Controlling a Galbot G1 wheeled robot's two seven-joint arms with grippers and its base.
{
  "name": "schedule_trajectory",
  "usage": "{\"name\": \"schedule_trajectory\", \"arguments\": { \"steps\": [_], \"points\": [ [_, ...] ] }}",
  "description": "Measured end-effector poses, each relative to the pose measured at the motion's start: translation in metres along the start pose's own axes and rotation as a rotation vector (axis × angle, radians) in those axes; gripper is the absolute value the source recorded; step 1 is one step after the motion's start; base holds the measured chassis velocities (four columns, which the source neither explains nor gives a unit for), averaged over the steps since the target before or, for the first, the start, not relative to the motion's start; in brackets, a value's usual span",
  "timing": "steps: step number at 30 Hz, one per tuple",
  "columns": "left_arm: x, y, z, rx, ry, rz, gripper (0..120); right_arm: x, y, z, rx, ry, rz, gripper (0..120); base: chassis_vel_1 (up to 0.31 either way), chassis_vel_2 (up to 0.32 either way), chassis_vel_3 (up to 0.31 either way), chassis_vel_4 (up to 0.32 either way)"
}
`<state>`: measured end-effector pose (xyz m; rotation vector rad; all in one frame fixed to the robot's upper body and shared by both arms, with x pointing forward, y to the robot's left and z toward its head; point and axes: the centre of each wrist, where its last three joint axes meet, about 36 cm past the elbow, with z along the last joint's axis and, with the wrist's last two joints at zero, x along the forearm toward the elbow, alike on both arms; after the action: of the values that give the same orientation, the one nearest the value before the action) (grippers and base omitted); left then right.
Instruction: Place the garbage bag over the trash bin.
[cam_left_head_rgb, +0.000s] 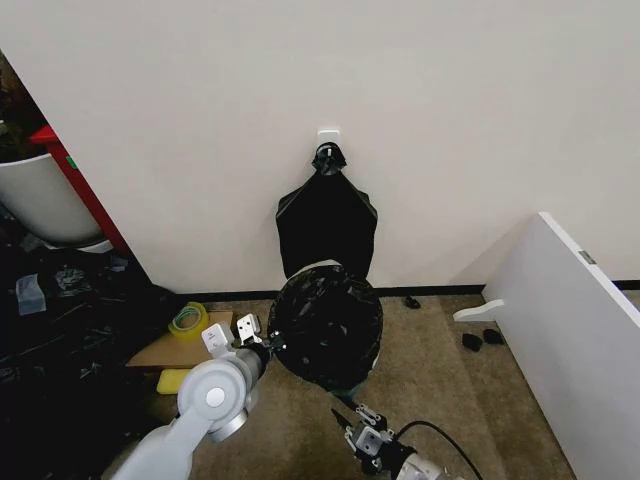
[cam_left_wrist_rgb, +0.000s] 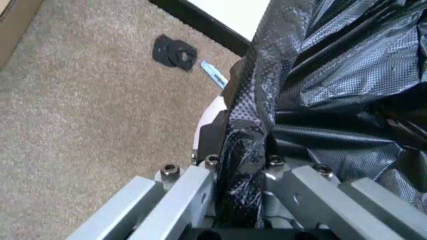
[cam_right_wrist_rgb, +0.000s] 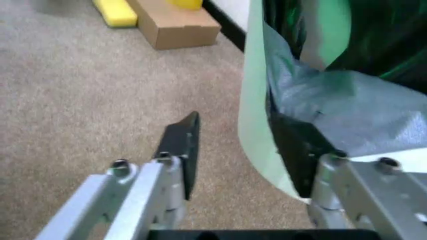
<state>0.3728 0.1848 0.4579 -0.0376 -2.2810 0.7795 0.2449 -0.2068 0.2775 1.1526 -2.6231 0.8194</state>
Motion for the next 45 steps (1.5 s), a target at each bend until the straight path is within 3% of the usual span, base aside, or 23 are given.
{"name": "schedule_trajectory", "arguments": {
  "steps": [1,4,6,11,14,20,22,23,26,31,33,36,45],
  "points": [
    [-0.001,0.0,0.0,0.0,-0.001,-0.002,0,0.002,0.0,-0.001,-0.001,-0.006,0.001,46,0.0,0.0,0.0,0.0],
    [-0.002,0.001,-0.001,0.0,-0.003,-0.005,0,0.005,0.0,-0.002,-0.002,-0.019,0.005,53,0.0,0.0,0.0,0.0],
    [-0.005,0.004,-0.001,0.001,-0.026,-0.018,0,0.013,-0.003,-0.01,-0.018,-0.042,0.018,67,0.0,0.0,0.0,0.0],
    [-0.008,0.006,-0.002,0.004,-0.041,-0.021,0,0.022,-0.005,-0.023,-0.034,-0.065,0.024,79,0.0,0.0,0.0,0.0],
    [-0.009,0.005,-0.005,0.008,-0.055,-0.017,0,0.03,-0.004,-0.022,-0.037,-0.048,0.017,95,0.0,0.0,0.0,0.0],
    [-0.01,0.007,-0.009,0.001,-0.075,-0.025,0,0.041,-0.002,-0.02,-0.102,0.019,0.035,100,0.0,0.0,0.0,0.0],
    [-0.018,0.016,0.003,-0.062,-0.14,-0.042,0,0.057,-0.021,-0.065,-0.326,0.129,0.119,100,0.0,0.0,0.0,0.0],
    [-0.018,0.016,0.003,-0.062,-0.14,-0.042,0,0.057,-0.021,-0.065,-0.326,0.129,0.119,100,0.0,0.0,0.0,0.0],
    [-0.024,0.023,0.022,-0.157,-0.226,-0.033,0,0.07,-0.047,-0.129,-0.516,0.198,0.18,90,0.0,0.0,0.0,0.0],
    [-0.023,0.026,0.041,-0.225,-0.28,-0.016,0,0.076,-0.06,-0.172,-0.567,0.163,0.195,72,0.0,0.0,0.0,0.0],
    [-0.022,0.026,0.045,-0.242,-0.3,-0.008,0,0.074,-0.065,-0.178,-0.566,0.155,0.208,68,0.0,0.0,0.0,0.0],
    [-0.019,0.025,0.055,-0.282,-0.353,0.023,0,0.063,-0.083,-0.199,-0.643,0.142,0.226,53,0.0,0.0,0.0,0.0],
    [-0.014,0.017,0.067,-0.295,-0.371,0.048,0,0.022,-0.094,-0.21,-0.822,0.177,0.191,26,0.0,0.0,0.0,0.0]
  ]
}}
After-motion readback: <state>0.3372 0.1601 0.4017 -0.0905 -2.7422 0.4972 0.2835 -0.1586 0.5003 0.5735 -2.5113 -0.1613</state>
